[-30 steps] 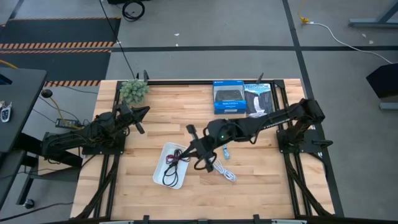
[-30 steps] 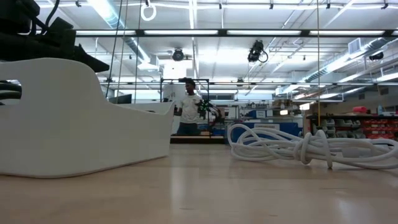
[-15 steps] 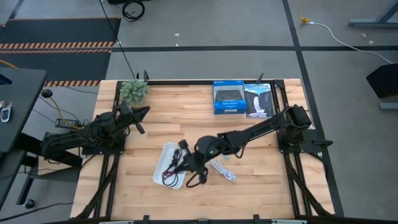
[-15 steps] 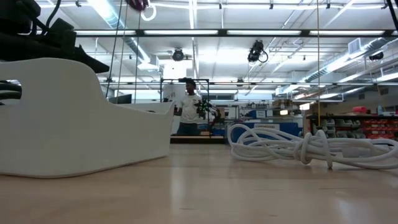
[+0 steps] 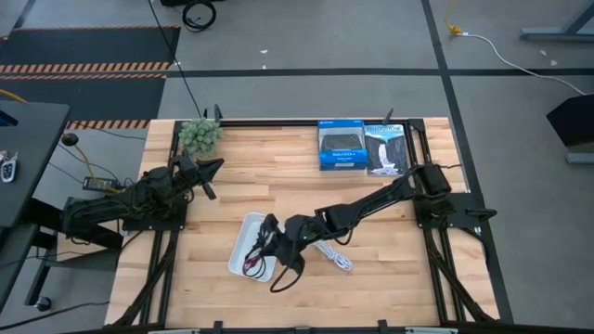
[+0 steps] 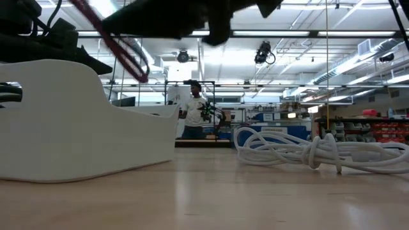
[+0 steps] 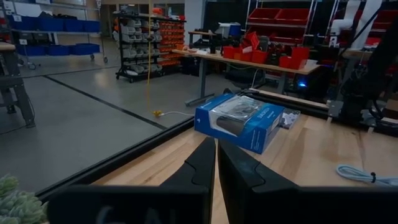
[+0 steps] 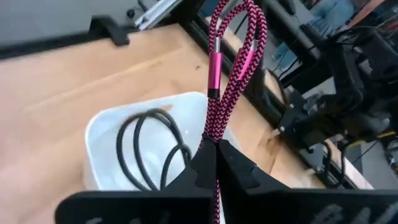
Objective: Pick and place USB-C Cables
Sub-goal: Put the pink charger cable into the white bin, then put the white HDMI cable into the white bin
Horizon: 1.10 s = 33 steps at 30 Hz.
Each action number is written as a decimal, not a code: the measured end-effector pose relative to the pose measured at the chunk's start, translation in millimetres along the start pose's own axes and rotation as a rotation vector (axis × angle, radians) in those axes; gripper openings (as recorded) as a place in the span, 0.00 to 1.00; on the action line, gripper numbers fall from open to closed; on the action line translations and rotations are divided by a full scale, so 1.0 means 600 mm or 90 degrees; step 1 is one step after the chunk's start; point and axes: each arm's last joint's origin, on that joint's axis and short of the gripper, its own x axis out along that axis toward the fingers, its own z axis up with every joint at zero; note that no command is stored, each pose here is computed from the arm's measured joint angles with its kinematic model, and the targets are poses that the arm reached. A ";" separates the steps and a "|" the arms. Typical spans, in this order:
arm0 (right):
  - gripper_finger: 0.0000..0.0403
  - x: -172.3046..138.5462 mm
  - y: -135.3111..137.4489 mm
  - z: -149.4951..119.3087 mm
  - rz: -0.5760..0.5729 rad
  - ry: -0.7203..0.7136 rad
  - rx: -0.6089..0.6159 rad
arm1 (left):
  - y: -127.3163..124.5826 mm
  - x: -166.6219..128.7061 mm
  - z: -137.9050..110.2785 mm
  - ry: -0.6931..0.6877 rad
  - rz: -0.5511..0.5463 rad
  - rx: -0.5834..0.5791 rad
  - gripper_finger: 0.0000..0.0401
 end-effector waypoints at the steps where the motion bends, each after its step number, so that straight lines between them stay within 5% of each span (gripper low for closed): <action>1: 0.03 0.004 0.001 -0.005 0.000 0.003 -0.013 | 0.000 0.000 0.000 0.000 0.000 0.000 0.06; 10: 0.04 0.031 0.020 -0.046 0.043 0.047 -0.159 | 0.000 0.001 -0.002 0.004 0.000 0.002 0.06; 27: 0.25 0.035 0.029 -0.067 0.029 0.154 -0.158 | 0.000 0.001 -0.002 0.005 0.000 0.002 0.06; 33: 0.29 0.014 0.013 -0.035 -0.007 0.122 -0.144 | 0.000 0.001 -0.002 0.005 0.000 0.002 0.06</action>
